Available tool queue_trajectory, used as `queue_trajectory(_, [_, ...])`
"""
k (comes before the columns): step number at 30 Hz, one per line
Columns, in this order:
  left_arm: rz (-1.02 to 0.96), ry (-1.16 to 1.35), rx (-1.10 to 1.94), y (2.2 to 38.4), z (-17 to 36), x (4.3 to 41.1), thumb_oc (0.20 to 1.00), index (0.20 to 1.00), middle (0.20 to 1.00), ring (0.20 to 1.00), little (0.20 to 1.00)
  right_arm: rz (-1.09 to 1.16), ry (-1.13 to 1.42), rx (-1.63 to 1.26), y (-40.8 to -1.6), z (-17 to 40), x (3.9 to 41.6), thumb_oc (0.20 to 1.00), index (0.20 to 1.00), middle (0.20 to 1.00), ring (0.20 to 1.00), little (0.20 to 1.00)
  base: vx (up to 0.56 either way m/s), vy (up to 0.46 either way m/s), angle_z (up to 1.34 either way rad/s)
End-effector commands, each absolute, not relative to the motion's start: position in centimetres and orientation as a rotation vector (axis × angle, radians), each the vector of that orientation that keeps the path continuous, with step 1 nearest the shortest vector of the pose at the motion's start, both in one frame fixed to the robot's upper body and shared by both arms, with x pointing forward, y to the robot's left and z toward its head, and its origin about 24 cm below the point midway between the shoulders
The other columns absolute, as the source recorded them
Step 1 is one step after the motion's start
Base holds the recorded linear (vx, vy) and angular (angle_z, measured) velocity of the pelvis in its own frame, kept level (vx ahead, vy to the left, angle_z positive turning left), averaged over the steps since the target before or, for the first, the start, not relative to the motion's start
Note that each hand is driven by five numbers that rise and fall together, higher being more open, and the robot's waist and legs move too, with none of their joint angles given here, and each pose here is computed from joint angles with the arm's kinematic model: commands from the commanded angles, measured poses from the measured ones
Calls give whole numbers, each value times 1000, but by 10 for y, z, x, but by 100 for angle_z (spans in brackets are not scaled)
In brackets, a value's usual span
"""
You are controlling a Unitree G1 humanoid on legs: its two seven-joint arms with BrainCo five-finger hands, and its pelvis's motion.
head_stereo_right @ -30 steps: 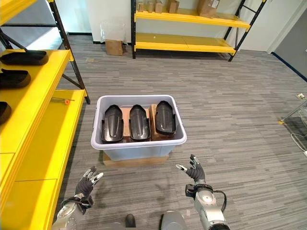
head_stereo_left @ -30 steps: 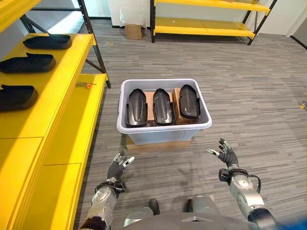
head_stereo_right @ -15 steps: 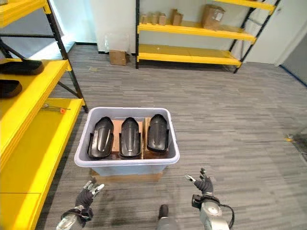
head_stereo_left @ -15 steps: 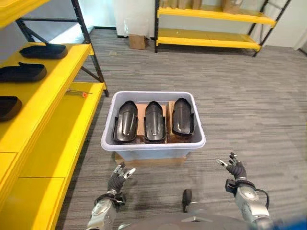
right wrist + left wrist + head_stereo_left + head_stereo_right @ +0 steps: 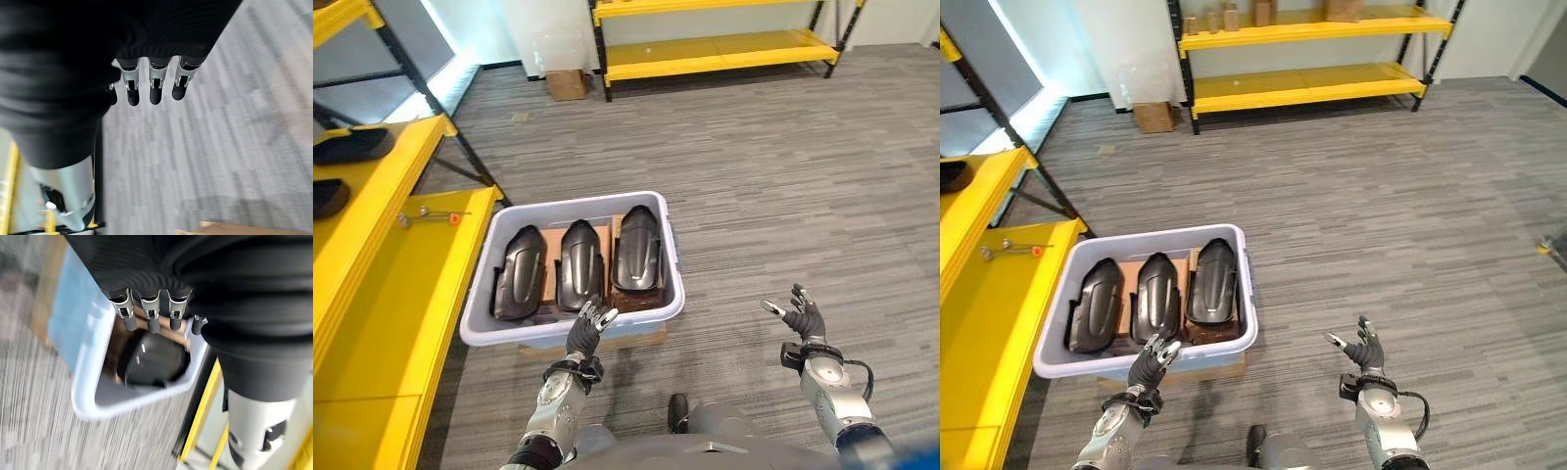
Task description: Move parts from the plastic box to the shelf.
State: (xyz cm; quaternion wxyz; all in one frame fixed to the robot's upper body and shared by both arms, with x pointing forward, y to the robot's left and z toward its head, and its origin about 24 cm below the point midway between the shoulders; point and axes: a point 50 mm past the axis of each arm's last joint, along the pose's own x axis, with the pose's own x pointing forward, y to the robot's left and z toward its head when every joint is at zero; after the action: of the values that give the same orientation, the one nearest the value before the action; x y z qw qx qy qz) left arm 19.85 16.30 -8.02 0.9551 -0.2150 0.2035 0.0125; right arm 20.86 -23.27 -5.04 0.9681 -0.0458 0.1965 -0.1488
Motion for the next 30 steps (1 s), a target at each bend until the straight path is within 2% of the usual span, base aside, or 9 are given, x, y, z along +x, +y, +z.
queue_trajectory(1, [30, 356, -386, 180, -68, 207, 1000, 1000, 1000, 1000, 1000, -265, 287, -151, -235, -33, 219, 1000, 1000, 1000, 1000, 1000, 30, 67, -13])
queue_trajectory(11, [16, 369, -392, 182, -75, 202, 1000, 1000, 1000, 1000, 1000, -249, 291, -212, -251, -24, 223, 1000, 1000, 1000, 1000, 1000, 39, 360, -26])
queue_trajectory(15, [-3, 407, -344, 182, -79, 200, 1000, 1000, 1000, 1000, 1000, -274, 329, -116, -244, -34, 214, 1000, 1000, 1000, 1000, 1000, -20, 399, -10])
queue_trajectory(20, [58, 412, -312, 196, -81, 193, 1000, 1000, 1000, 1000, 1000, -189, 298, -147, -221, -35, 218, 1000, 1000, 1000, 1000, 1000, 1, 46, 16])
queue_trajectory(30, [75, 383, -305, 201, -77, 188, 1000, 1000, 1000, 1000, 1000, 7, 166, -233, -197, -9, 243, 1000, 1000, 1000, 1000, 1000, 51, 12, 13])
